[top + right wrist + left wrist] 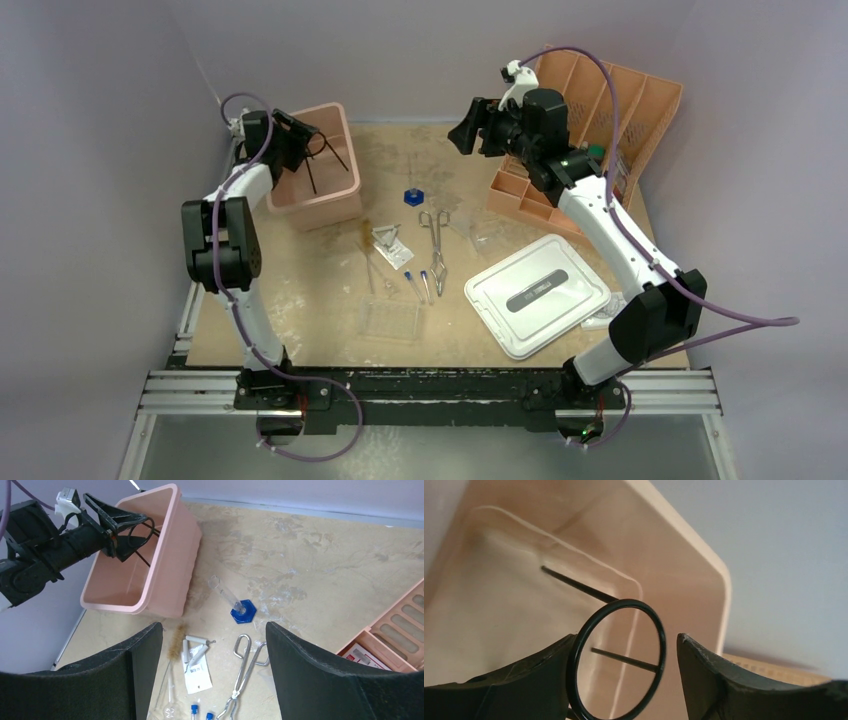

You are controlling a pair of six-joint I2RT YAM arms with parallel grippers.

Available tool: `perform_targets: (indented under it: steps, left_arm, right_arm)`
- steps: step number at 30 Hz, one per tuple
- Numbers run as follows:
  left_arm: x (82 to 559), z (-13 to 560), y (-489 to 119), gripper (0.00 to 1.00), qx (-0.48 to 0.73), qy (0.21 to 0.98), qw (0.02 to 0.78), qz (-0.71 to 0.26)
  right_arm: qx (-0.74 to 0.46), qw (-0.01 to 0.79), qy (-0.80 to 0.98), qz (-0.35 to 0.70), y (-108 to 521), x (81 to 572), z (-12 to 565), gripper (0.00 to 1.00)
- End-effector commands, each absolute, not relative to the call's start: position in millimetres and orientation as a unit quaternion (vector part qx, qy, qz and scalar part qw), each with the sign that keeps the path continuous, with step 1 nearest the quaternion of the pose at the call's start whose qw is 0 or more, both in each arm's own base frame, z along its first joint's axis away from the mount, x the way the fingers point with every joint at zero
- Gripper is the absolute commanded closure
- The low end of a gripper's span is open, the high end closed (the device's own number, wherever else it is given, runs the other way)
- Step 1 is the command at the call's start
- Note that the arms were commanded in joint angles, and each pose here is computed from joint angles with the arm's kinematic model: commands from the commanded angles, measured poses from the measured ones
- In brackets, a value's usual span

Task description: Organize the chemistry lab equipment

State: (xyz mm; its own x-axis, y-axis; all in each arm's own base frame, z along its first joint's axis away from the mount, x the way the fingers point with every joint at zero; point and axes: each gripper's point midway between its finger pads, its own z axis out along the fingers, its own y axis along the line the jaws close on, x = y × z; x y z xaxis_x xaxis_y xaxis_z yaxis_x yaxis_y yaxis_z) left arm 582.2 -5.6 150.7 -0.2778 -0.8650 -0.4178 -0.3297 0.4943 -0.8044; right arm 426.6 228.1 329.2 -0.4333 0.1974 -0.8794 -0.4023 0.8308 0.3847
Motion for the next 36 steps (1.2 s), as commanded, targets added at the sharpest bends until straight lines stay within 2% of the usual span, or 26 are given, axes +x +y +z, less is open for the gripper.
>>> perform_targets:
  steps: [1, 7, 19, 23, 27, 36]
  left_arm:
    - [561.8, 146.4, 18.1, 0.29, -0.431, 0.773, 0.425, -0.191]
    - [554.7, 152.9, 19.7, 0.25, -0.409, 0.803, 0.420, -0.108]
    - [551.3, 170.6, 20.9, 0.24, -0.367, 0.815, 0.445, -0.047]
    - [563.5, 175.3, 5.3, 0.25, -0.336, 0.822, 0.451, -0.087]
    - [570.0, 175.6, -5.4, 0.33, -0.325, 0.825, 0.447, -0.115]
    - [580.2, 158.2, -43.0, 0.34, -0.277, 0.854, 0.416, -0.147]
  right_arm:
    - [-0.061, 0.561, 0.775, 0.284, 227.1, 429.9, 352.0, 0.23]
    - [-0.060, 0.560, 0.776, 0.284, 225.5, 426.7, 351.1, 0.23]
    - [-0.055, 0.563, 0.775, 0.283, 221.8, 421.5, 351.5, 0.23]
    - [-0.052, 0.565, 0.775, 0.279, 219.5, 421.1, 351.7, 0.23]
    - [-0.048, 0.566, 0.776, 0.274, 217.0, 420.8, 350.6, 0.23]
    - [-0.042, 0.568, 0.777, 0.266, 212.0, 417.8, 348.8, 0.23]
